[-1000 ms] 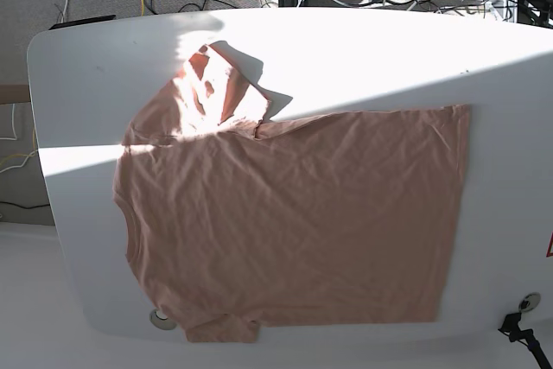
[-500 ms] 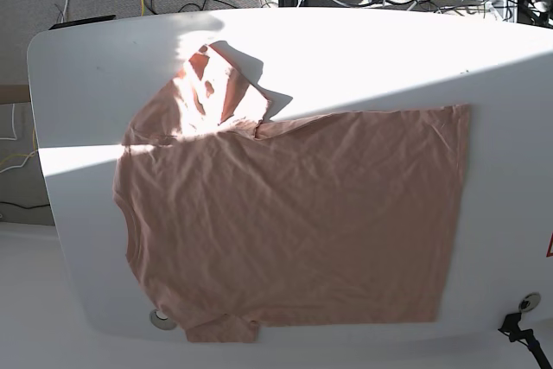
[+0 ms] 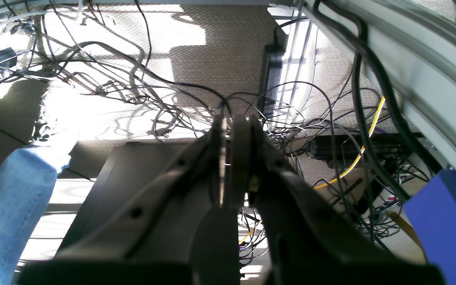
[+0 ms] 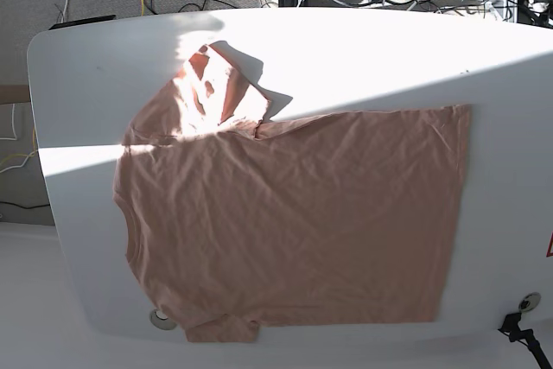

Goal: Fold the T-shirt properly

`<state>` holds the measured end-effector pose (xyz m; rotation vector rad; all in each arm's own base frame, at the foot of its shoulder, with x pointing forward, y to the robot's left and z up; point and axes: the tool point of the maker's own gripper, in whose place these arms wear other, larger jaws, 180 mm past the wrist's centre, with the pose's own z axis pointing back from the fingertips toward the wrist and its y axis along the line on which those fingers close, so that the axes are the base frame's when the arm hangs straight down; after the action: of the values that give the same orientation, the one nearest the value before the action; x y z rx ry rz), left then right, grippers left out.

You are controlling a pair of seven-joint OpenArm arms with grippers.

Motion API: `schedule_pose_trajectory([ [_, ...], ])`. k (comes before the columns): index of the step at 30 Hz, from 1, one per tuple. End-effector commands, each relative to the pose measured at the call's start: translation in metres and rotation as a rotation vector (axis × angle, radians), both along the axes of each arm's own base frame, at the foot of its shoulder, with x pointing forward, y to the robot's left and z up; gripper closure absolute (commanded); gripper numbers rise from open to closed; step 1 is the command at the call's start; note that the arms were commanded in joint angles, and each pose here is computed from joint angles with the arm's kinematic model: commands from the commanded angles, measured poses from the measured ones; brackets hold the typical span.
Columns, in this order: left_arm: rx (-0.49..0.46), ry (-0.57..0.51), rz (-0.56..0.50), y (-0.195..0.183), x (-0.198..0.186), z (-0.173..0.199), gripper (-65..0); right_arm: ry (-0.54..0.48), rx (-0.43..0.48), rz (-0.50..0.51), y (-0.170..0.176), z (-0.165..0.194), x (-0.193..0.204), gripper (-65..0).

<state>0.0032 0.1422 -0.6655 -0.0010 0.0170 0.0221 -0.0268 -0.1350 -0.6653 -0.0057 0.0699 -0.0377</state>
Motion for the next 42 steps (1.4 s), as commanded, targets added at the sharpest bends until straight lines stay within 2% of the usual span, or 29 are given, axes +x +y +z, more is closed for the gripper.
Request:
schedule_pose_trajectory([
  [1, -0.001, -0.001, -0.001, 0.0, 0.0, 0.0, -1.8, -0.005, 0.0, 0.006, -0.003, 0.0, 0.002, -1.1],
  [9, -0.005, -0.019, -0.004, 0.0, 0.002, 0.0, -2.7, -0.047, -0.009, -0.011, -0.009, 0.0, 0.003, -1.9],
  [17, -0.005, -0.011, -0.004, 0.0, -0.004, 0.0, -2.7, -0.038, -0.01, -0.011, -0.009, 0.0, -0.005, -1.9],
  [20, -0.005, 0.004, -0.004, 0.0, -0.016, 0.0, -2.7, -0.084, -0.012, -0.01, -0.009, 0.0, 0.002, -1.9],
  [23, -0.003, -0.042, -0.007, 0.001, -0.015, 0.001, -2.7, -0.09, -0.025, -0.005, -0.017, 0.001, -0.007, -1.9],
  [26, -0.002, -0.071, -0.011, 0.002, -0.021, 0.004, -3.3, -0.146, -0.035, -0.002, -0.021, 0.003, -0.001, -1.9],
  [27, -0.001, -0.082, -0.013, 0.003, -0.021, 0.005, -5.8, -0.166, -0.038, 0.001, -0.022, 0.005, 0.0, -2.0],
  [28, -0.001, -0.088, -0.014, 0.003, -0.024, 0.006, -11.2, -0.183, -0.041, 0.004, -0.024, 0.006, 0.001, -2.0],
  [30, -0.002, -0.102, -0.016, 0.003, -0.028, 0.008, -24.7, -0.201, -0.047, 0.009, -0.028, 0.009, -0.001, -2.5],
  [32, -0.001, -0.111, -0.019, 0.003, -0.033, 0.01, -34.5, -0.205, -0.047, 0.01, -0.028, 0.011, -0.006, -9.2],
  [36, 0.0, -0.115, -0.022, 0.004, -0.044, 0.014, -35.6, -0.228, -0.046, 0.016, -0.029, 0.016, -0.012, -36.3],
  [37, 0.0, -0.125, -0.023, 0.004, -0.046, 0.016, -35.8, -0.234, -0.045, 0.018, -0.029, 0.018, -0.016, -41.1],
  [38, -0.001, -0.138, -0.025, 0.003, -0.046, 0.019, -35.8, -0.243, -0.045, 0.02, -0.029, 0.021, -0.017, -42.5],
  [42, -0.003, -0.178, -0.031, 0.002, -0.053, 0.03, -35.8, -0.275, -0.039, 0.031, -0.027, 0.033, -0.029, -40.6],
])
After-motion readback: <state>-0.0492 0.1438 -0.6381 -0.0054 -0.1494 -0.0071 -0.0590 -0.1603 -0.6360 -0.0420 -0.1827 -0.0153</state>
